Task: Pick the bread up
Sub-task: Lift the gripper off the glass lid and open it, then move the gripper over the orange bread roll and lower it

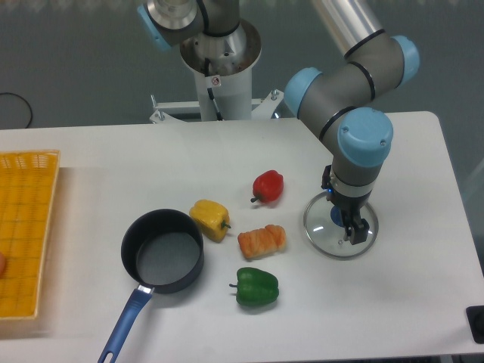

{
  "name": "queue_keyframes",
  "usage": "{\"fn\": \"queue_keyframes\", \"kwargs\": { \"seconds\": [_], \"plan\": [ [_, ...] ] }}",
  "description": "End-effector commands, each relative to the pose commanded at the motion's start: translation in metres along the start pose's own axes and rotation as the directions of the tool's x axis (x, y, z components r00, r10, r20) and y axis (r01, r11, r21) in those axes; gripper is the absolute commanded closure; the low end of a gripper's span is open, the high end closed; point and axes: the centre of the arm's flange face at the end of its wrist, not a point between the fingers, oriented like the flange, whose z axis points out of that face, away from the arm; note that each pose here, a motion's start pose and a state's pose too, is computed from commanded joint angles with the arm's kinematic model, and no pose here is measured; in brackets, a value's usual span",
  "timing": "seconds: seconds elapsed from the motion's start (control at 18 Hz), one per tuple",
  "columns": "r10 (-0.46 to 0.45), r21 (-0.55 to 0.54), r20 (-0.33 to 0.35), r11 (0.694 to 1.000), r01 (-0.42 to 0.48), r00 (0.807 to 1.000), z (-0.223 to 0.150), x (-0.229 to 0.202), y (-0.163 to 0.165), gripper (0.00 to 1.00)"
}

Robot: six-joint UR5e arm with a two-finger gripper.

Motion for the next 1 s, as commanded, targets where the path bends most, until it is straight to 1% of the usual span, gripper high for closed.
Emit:
{"fn": "queue_keyframes", "kwargs": {
  "seconds": [0.33,0.5,0.56,0.61,0.83,0.94,1.0],
  "plan": [
    [0.006,0.013,0.001,1.0,-0.006,1.0,0.001,0.003,-0.004,0.0],
    [-0.012,0.1,0.023,0.995,0.01,1.0,0.01,0.009,-0.009,0.0],
    [-0.014,0.098,0.041,0.995,0.01,0.999,0.004,0.011,-0.01,0.0],
    [-0.014,0.092,0.043,0.996,0.01,0.999,0.002,0.012,-0.009,0.0],
    [-0.051,0.077,0.023,0.996,0.049,0.998,0.008,0.012,-0.015,0.0],
    [-0.05,0.076,0.019,0.996,0.048,0.999,0.01,0.013,-0.019,0.0],
    [-0.038,0.078,0.014,0.996,0.036,0.999,0.014,0.016,-0.028,0.0]
  ]
}}
